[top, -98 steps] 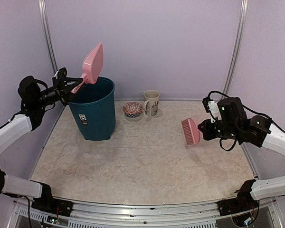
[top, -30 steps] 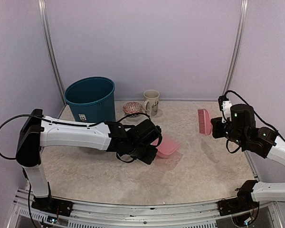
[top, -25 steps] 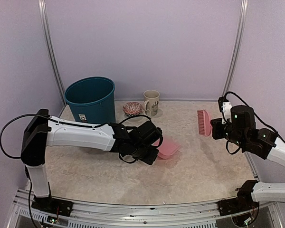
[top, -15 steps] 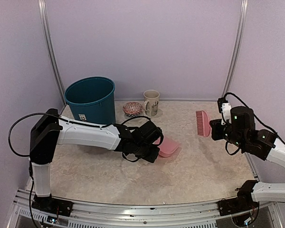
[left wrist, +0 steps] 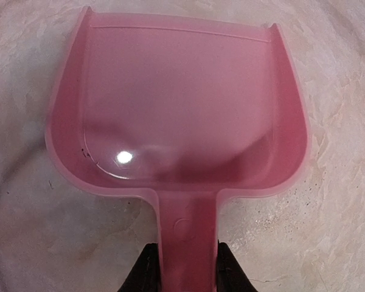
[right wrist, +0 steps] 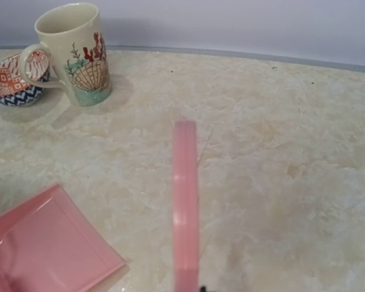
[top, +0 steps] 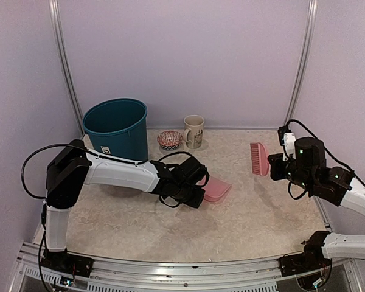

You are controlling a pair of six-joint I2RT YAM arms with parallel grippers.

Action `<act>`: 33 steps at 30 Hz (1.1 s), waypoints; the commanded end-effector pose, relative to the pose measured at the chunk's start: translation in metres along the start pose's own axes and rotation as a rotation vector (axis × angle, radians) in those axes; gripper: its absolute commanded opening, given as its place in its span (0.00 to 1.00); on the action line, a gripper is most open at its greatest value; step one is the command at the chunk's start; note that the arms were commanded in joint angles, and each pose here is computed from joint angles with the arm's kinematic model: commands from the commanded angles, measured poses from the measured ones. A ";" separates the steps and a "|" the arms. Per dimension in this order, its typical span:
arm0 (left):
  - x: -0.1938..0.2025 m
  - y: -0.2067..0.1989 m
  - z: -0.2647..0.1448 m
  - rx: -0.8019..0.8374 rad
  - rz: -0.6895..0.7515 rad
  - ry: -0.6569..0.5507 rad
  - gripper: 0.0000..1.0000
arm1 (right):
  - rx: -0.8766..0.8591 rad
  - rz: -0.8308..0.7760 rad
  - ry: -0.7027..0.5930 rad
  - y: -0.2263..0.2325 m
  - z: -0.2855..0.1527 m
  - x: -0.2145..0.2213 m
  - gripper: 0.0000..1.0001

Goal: Sweep away the paper scraps from the table
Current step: Place the dustpan at the center of the board, then put down the broom in the dustpan.

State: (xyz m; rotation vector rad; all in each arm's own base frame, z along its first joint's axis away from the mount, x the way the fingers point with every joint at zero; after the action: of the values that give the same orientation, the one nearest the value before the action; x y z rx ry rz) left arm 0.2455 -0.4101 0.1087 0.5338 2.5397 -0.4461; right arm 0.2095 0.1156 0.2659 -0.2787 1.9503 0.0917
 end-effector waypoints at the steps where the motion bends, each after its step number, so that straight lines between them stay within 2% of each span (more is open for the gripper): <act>1: -0.009 -0.005 0.001 0.026 -0.022 -0.016 0.27 | 0.014 0.022 -0.030 -0.004 -0.001 -0.003 0.00; 7: -0.012 -0.004 -0.006 0.018 -0.017 -0.028 0.54 | -0.002 0.009 -0.038 -0.002 -0.001 -0.006 0.00; 13: -0.016 -0.004 -0.022 -0.003 -0.007 -0.062 0.70 | -0.070 -0.016 -0.066 0.004 -0.001 -0.009 0.00; 15: -0.018 -0.004 -0.032 -0.003 -0.003 -0.082 0.78 | -0.100 -0.037 -0.081 0.008 -0.001 -0.012 0.00; 22: -0.029 -0.004 -0.074 0.020 -0.014 -0.161 0.97 | -0.201 -0.111 -0.131 0.019 0.003 -0.014 0.00; 27: -0.040 -0.001 -0.115 0.025 -0.026 -0.243 0.99 | -0.296 -0.186 -0.181 0.033 0.007 -0.008 0.00; 33: -0.051 0.008 -0.167 0.042 -0.025 -0.348 0.99 | -0.319 -0.331 -0.248 0.049 0.009 0.000 0.00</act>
State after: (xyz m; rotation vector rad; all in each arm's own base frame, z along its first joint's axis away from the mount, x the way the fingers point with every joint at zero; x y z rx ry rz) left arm 0.2280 -0.3680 0.2478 0.4054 2.2705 -0.5746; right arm 0.2078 0.1511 0.2487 -0.6653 1.7672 0.2292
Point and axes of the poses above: each gripper's point midway between its finger pads, its own z axis out along the fingers, its own y axis along the line the jaws close on, x = y × z, the point moved 8 cm from there along -z, back along the fingers, and after that the axes turned 7 degrees about -z, right-handed, at the moved point
